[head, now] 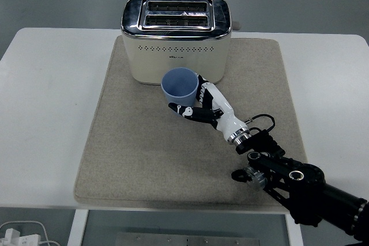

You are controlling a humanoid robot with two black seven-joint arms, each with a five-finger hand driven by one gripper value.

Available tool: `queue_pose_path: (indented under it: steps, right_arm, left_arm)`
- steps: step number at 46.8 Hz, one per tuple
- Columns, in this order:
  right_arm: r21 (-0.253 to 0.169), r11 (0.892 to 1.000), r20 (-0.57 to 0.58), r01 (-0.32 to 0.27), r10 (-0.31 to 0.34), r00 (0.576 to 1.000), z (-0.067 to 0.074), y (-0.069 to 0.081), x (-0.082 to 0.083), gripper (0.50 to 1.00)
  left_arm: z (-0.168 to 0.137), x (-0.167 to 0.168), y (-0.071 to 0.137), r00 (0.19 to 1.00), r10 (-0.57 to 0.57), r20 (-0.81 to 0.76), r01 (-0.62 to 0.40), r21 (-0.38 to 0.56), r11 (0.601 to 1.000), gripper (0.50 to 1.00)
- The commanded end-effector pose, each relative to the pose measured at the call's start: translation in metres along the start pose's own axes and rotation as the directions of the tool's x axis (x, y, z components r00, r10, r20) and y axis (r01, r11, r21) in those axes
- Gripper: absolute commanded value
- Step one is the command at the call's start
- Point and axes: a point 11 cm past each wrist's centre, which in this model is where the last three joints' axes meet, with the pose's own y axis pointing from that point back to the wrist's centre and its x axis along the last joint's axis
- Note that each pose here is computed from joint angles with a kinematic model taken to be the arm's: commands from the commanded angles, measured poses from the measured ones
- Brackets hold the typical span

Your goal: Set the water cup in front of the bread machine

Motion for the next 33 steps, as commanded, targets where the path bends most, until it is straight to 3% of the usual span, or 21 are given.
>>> queue_pose_path:
  steps: [1, 21, 33]
  right_arm:
    - [-0.007, 1.0, -0.003, -0.003, 0.003, 1.0, 0.001, 0.0, 0.001, 0.928]
    - [-0.021, 1.0, 0.023, -0.015, 0.016, 1.0, 0.004, 0.0, 0.005, 0.928]
    - [-0.035, 0.998, 0.032, -0.044, 0.045, 0.998, 0.004, 0.005, 0.024, 0.928]
  left_arm:
    - [0.0, -0.001, 0.0, 1.0, -0.002, 0.001, 0.002, 0.0, 1.0, 1.0]
    - [0.0, 0.0, 0.0, 1.0, 0.001, 0.0, -0.001, 0.0, 1.0, 1.0]
    - [-0.001, 0.0, 0.0, 1.0, -0.001, 0.0, 0.001, 0.002, 1.0, 1.0]
